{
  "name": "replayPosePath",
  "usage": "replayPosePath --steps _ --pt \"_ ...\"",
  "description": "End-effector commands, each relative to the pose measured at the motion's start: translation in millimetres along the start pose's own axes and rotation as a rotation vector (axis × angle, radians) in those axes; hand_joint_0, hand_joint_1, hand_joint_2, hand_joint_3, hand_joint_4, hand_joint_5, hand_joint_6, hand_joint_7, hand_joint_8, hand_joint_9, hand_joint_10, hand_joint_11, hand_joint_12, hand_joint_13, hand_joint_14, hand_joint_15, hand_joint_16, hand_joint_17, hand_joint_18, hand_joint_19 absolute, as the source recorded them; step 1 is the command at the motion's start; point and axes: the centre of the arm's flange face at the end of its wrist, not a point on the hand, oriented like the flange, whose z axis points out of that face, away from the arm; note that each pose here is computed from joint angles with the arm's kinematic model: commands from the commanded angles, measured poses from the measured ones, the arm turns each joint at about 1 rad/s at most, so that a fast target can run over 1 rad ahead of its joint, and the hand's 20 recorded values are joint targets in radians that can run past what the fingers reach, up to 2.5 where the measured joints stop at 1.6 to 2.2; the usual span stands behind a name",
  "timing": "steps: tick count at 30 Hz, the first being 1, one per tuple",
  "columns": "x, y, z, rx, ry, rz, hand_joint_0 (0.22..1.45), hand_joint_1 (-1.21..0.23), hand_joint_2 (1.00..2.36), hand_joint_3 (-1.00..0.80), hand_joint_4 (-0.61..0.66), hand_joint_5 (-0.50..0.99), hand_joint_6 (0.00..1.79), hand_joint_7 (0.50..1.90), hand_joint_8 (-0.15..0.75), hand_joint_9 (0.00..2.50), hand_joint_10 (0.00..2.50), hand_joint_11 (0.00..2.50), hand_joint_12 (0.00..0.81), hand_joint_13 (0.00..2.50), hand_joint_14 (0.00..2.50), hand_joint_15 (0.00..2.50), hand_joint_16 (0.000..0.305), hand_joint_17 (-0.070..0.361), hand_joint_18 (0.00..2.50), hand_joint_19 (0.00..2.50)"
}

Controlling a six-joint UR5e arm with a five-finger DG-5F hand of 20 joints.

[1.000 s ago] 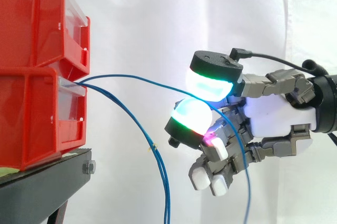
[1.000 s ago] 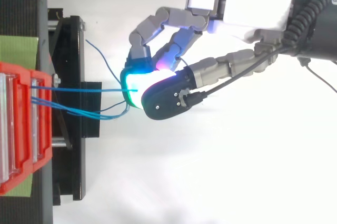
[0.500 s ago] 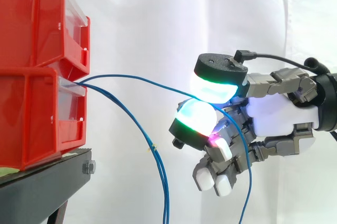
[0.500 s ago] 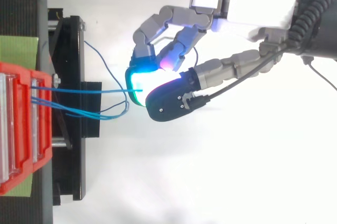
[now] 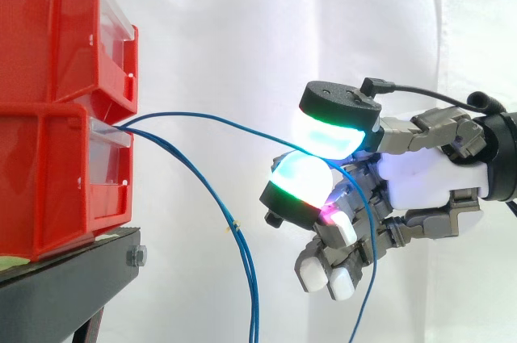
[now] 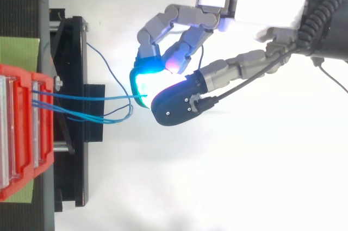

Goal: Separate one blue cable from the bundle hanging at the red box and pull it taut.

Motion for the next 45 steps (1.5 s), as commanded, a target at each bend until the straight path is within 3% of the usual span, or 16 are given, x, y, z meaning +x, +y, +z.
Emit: replayPosePath --steps 1,18,33,45 --pt "1.0 -0.3 0.2 0.001 0.001 0.0 0.74 -0.75 1.0 -0.45 -0.08 -0.2 0.94 1.17 0.248 1.01 0.02 0.8 0.31 0.77 0.02 0.47 0.042 0.095 0.66 0.57" --pt "0.9 -0.3 0.2 0.001 -0.001 0.006 0.77 -0.73 1.0 -0.5 -0.17 -0.2 0.95 1.13 0.239 0.99 0.02 0.81 0.31 0.76 0.02 0.46 0.042 0.095 0.65 0.55" --pt "1.7 -0.3 0.1 0.003 -0.002 0.009 0.79 -0.76 1.0 -0.5 -0.3 -0.2 0.95 1.22 0.213 1.03 0.02 0.81 0.296 0.77 0.02 0.46 0.04 0.09 0.64 0.55" --pt "3.9 -0.2 -0.3 0.006 0.002 0.008 0.77 -0.76 1.01 -0.43 -0.23 -0.19 0.96 1.29 0.226 1.07 0.02 0.81 0.305 0.78 0.02 0.47 0.04 0.09 0.64 0.6"
